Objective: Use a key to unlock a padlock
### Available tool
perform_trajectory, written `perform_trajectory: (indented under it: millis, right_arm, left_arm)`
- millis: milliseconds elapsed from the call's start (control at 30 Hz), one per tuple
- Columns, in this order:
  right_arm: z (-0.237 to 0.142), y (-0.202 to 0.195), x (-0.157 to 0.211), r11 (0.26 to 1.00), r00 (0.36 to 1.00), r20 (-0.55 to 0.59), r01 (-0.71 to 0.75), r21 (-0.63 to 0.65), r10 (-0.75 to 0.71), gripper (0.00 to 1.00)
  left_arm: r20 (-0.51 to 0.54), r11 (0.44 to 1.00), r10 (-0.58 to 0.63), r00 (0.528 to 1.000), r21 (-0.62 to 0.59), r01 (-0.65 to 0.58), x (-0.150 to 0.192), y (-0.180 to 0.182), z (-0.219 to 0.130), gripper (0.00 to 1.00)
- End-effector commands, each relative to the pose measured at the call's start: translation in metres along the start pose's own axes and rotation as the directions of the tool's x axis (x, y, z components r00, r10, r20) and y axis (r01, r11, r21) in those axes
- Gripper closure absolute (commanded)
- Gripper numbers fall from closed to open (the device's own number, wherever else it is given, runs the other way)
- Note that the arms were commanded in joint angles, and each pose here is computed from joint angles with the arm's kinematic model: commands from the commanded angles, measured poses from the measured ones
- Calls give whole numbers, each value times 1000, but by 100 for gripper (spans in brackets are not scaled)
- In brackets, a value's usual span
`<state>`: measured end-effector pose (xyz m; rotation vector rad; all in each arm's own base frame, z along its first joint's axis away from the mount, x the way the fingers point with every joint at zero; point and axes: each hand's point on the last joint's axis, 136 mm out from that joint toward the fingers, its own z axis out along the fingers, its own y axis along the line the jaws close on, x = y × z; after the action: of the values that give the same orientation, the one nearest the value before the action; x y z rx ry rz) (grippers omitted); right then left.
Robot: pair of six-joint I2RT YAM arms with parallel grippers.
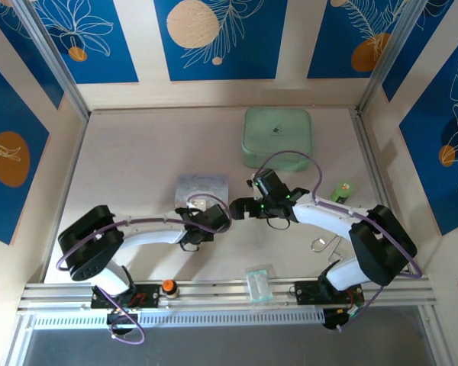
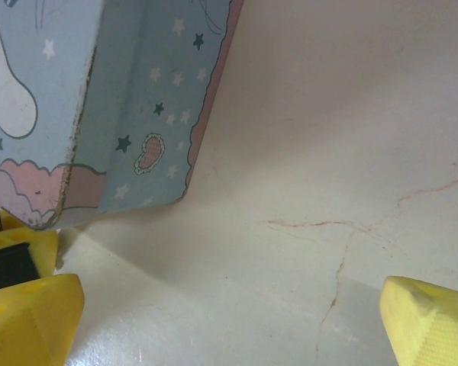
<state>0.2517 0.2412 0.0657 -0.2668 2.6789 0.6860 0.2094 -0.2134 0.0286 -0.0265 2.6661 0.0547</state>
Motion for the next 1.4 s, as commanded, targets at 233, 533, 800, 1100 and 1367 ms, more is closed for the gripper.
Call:
perform_trajectory:
  millis: [233, 533, 800, 1100, 1367]
  right_arm:
    - [-4, 0, -7, 1000, 1000, 10, -22, 20, 22, 1]
    - [-2, -1, -4, 999, 999, 0, -35, 22, 35, 1]
    - [-5, 0, -5, 999, 999, 16, -49, 12, 49, 1]
    - [-33, 20, -5, 996, 996, 75, -44, -83, 50, 1]
    - [-33, 58, 20, 999, 999, 35, -9, 33, 8, 1]
  left_arm:
    - [-13, 992, 93, 996, -83, -94, 8, 7, -12, 73]
    - [0, 983, 155, 988, -96, -154, 14, -11, -23, 73]
    - [2, 984, 164, 986, -76, -163, 15, -22, -25, 73]
    - [182, 994, 39, 983, 95, -57, -26, -2, -67, 4]
    - [332, 949, 24, 943, 290, -126, -64, 40, -104, 1]
